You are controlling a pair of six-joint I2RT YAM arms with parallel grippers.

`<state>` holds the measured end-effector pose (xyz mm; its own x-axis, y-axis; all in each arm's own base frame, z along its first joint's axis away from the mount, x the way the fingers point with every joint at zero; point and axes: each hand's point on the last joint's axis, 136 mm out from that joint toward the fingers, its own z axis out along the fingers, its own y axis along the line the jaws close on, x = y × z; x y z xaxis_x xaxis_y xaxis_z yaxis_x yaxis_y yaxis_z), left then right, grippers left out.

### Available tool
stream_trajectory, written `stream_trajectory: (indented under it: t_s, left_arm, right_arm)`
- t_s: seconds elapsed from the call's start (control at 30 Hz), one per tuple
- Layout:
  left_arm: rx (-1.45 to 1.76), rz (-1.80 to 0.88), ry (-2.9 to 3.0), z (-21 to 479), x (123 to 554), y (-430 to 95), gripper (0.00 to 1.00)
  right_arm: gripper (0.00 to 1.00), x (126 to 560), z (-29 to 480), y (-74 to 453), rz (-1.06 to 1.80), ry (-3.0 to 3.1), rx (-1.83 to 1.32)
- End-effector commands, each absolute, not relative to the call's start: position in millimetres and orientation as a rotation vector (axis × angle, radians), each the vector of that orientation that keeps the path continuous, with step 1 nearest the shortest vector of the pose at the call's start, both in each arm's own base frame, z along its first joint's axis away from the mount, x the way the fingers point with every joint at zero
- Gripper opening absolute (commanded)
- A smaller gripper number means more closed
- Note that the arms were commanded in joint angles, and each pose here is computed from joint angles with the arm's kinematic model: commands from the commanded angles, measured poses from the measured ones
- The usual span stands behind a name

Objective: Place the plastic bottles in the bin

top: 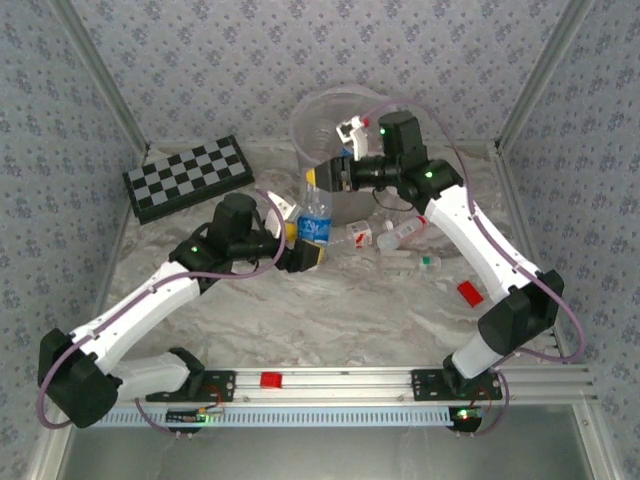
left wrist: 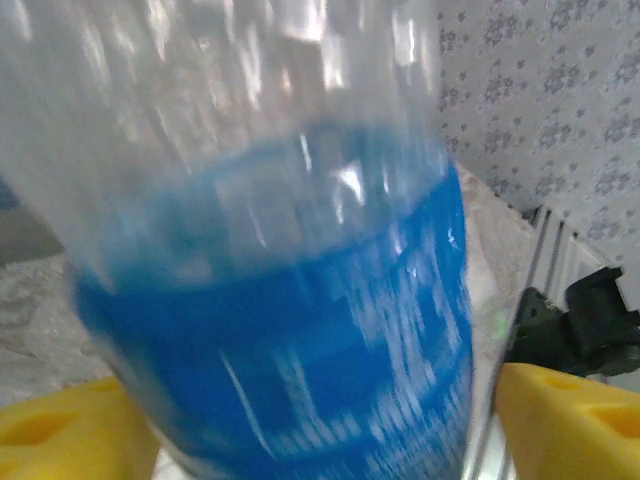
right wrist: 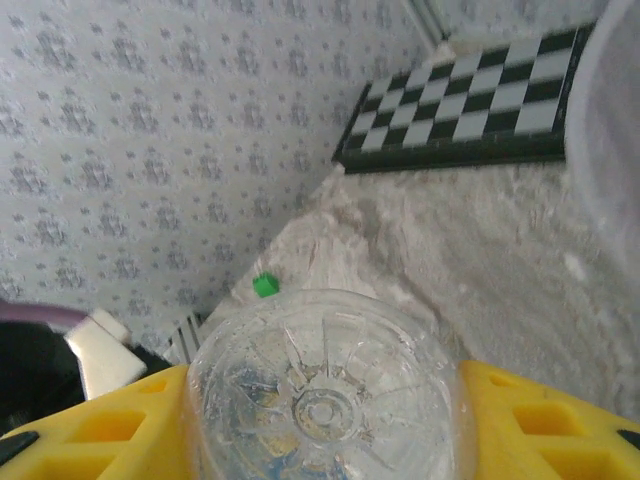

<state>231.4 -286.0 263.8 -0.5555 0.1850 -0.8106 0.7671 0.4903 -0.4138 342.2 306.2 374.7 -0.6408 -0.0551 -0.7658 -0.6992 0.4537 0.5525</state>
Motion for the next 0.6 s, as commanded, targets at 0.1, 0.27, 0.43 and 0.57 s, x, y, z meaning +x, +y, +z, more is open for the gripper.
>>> stream_trajectory:
  t_s: [0.1, 0.27, 0.43, 0.57]
  left_arm:
    - [0.744, -1.022, 1.899, 306, 216, -268, 1.0]
    - [0.636, -0.985, 1.917, 303, 217, -253, 1.0]
    - [0.478, -0.938, 1.965, 304, 230, -241, 1.0]
    - [0.355, -0.918, 1.992, 305, 240, -232, 0.99]
  right_arm:
    - [0.44, 373, 479, 257, 0.996, 1.769, -0.565]
    - [0.4, 409, 532, 221, 0.744, 1.544, -0.419]
    - [0.38, 455, 522, 203, 0.535, 1.521, -0.368]
    - [0.35, 486, 499, 194, 0.461, 1.586, -0.354]
